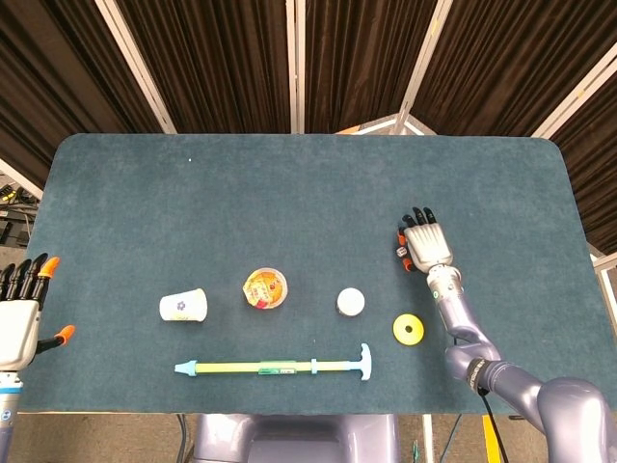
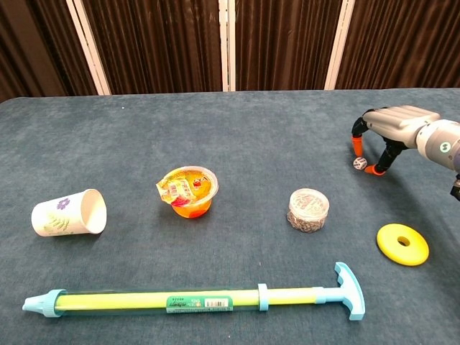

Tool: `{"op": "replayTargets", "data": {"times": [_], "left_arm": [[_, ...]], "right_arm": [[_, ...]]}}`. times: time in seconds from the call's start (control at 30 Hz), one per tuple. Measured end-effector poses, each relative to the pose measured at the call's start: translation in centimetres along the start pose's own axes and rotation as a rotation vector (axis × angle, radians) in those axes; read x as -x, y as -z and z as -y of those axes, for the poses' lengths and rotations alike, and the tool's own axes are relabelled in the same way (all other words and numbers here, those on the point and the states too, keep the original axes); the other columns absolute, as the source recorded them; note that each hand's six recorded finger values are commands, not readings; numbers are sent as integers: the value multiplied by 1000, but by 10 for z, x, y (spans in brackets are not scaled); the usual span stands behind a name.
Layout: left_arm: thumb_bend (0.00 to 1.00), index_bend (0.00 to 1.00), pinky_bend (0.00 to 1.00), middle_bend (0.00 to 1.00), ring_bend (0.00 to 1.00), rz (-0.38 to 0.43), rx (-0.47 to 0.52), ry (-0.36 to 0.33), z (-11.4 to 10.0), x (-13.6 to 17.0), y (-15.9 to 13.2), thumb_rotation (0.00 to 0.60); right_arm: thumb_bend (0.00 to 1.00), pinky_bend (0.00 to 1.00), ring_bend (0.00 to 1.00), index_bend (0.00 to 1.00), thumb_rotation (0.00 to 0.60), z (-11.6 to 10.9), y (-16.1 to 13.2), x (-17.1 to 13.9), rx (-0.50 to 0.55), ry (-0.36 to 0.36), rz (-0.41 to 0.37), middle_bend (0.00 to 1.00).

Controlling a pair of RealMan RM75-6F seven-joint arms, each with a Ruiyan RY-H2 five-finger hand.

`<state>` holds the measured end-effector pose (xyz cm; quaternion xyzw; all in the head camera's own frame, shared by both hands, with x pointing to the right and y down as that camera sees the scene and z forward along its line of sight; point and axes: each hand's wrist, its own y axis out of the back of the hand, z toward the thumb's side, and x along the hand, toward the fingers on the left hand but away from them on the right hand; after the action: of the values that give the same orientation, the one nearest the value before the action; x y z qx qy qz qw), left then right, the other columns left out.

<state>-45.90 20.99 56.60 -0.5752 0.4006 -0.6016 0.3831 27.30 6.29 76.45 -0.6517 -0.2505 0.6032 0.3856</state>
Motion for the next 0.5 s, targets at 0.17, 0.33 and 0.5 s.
{"op": "replayTargets", "data": {"times": [0.17,0.33,0.5], "left_arm": [[42,0,0,0,0,1,2,-5,-1,0,-1,600],[42,0,0,0,0,2,4,-9,-3,0,-1,600],[43,0,0,0,0,4,6,-13,-4,1,-2,600]], "right_arm": [[198,0,0,518,600,2,-1,1,-4,-3,0,211],[255,0,0,571,600,6,-2,2,2,-12,2,235],[321,0,0,607,600,-1,-8,0,9,19,-18,246]]}}
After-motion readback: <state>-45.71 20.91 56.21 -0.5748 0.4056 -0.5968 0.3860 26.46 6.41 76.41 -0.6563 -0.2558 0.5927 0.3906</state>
